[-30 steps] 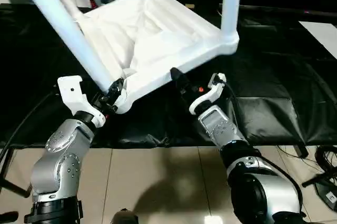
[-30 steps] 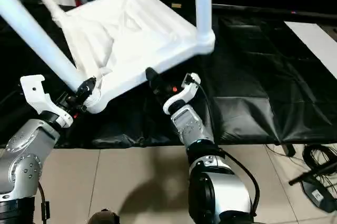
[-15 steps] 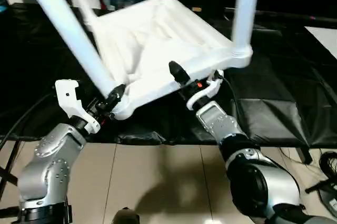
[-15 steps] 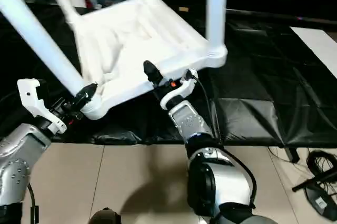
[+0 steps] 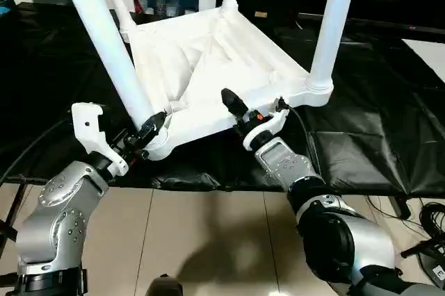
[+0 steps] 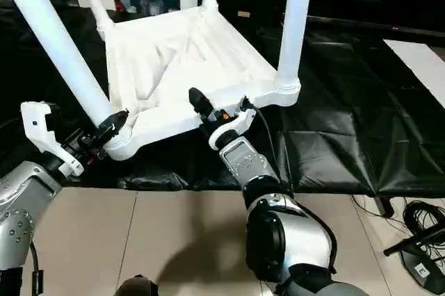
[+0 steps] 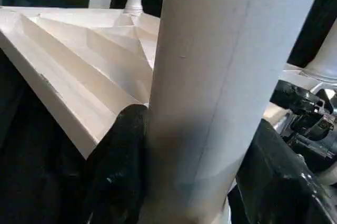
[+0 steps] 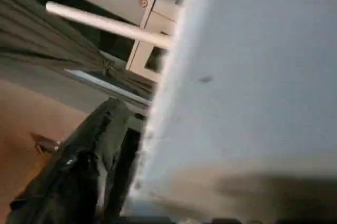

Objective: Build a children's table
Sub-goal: Flip table

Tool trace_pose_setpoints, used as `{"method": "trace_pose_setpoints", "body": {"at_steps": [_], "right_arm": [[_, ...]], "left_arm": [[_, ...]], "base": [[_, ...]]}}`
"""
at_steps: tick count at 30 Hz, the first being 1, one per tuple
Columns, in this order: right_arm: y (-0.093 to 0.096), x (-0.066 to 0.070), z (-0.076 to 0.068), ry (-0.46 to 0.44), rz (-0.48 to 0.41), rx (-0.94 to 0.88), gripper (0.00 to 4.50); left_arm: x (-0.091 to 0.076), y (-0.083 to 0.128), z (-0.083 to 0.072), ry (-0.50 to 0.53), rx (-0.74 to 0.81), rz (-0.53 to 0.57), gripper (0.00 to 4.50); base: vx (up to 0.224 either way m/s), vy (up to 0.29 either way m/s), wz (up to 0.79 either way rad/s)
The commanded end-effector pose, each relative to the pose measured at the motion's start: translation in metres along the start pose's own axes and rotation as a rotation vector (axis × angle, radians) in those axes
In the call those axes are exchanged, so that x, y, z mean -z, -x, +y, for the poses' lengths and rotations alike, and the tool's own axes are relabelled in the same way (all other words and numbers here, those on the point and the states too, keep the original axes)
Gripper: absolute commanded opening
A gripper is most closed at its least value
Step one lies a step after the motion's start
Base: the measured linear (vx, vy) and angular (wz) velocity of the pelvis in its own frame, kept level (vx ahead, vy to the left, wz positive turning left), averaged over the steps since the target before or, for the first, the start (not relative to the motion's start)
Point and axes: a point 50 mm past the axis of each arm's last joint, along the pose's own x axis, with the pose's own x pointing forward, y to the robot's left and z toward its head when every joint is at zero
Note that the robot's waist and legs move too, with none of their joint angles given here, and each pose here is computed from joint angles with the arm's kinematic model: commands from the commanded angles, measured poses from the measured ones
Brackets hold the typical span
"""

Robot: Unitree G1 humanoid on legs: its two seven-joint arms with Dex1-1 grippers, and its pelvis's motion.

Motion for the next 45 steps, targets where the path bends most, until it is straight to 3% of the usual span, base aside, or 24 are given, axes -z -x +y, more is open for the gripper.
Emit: {"method": "trace_pose_setpoints", "body": {"at_steps": [1,8,11,13,17,20,21,23,24,30,31,32,33,39,41,43,44,45], "right_arm": [[-0.006,-0.008,0.009,-0.021,-0.044,-0.02,3.19],[-0.005,-0.015,0.008,-0.034,-0.078,-0.017,2.64],[-0.003,-0.018,0.006,-0.023,-0.092,-0.007,2.39],[-0.003,-0.021,0.006,-0.017,-0.101,-0.003,2.23],[-0.004,-0.03,0.008,0.026,-0.15,0.017,2.06],[-0.003,-0.046,0.01,0.062,-0.224,0.044,2.03],[-0.001,-0.062,0.012,0.083,-0.293,0.064,2.02],[0.0,-0.066,0.013,0.089,-0.312,0.068,2.02],[0.003,-0.084,0.016,0.124,-0.382,0.087,2.02],[0.012,-0.113,0.024,0.278,-0.446,0.1,2.02],[0.014,-0.118,0.025,0.349,-0.435,0.111,2.02],[0.015,-0.119,0.025,0.359,-0.433,0.113,2.02],[0.017,-0.122,0.025,0.44,-0.418,0.134,2.02],[0.023,-0.132,0.026,0.63,-0.395,0.198,2.02],[0.024,-0.133,0.025,0.649,-0.394,0.212,2.02],[0.026,-0.138,0.027,0.7,-0.409,0.252,2.01],[0.026,-0.138,0.027,0.7,-0.409,0.252,2.0],[0.026,-0.142,0.031,0.778,-0.415,0.277,2.0]], "left_arm": [[0.003,-0.007,-0.009,0.067,0.083,-0.01,2.12],[0.005,-0.01,-0.01,0.044,0.097,0.0,2.12],[0.009,-0.011,-0.006,-0.013,0.075,0.024,2.12],[0.01,-0.012,-0.005,-0.009,0.083,0.036,2.68],[0.013,-0.006,-0.004,-0.053,0.101,0.086,3.03],[0.016,0.002,-0.001,-0.077,0.086,0.12,3.29],[0.02,0.008,-0.001,-0.096,0.092,0.15,3.33],[0.021,0.01,-0.001,-0.098,0.094,0.157,3.55],[0.027,0.016,-0.004,-0.099,0.104,0.183,3.67],[0.034,0.018,-0.02,-0.161,0.182,0.21,3.75],[0.03,0.015,-0.026,-0.197,0.214,0.184,3.75],[0.029,0.015,-0.026,-0.202,0.219,0.18,3.75],[0.024,0.012,-0.031,-0.247,0.246,0.152,3.75],[-0.013,-0.003,-0.048,-0.418,0.34,-0.003,3.75],[-0.018,-0.005,-0.05,-0.439,0.352,-0.021,3.75],[-0.036,-0.011,-0.06,-0.481,0.397,-0.088,3.75],[-0.036,-0.011,-0.06,-0.481,0.397,-0.088,3.75],[-0.053,-0.015,-0.07,-0.527,0.457,-0.147,3.75]], "base": [[0.0,0.0,0.0],[0.0,0.0,0.0],[0.0,0.0,0.0],[0.0,0.0,0.0],[0.0,0.0,0.0],[0.0,0.0,0.0],[0.0,0.0,0.0],[0.0,0.0,0.0],[0.0,0.0,0.0],[0.0,0.0,0.0],[0.0,0.0,0.0],[0.0,0.0,0.0],[0.0,0.0,0.0],[0.0,0.0,0.0],[0.0,0.0,0.0],[0.0,0.0,0.0],[0.0,0.0,0.0],[0.0,0.0,0.0]]}}
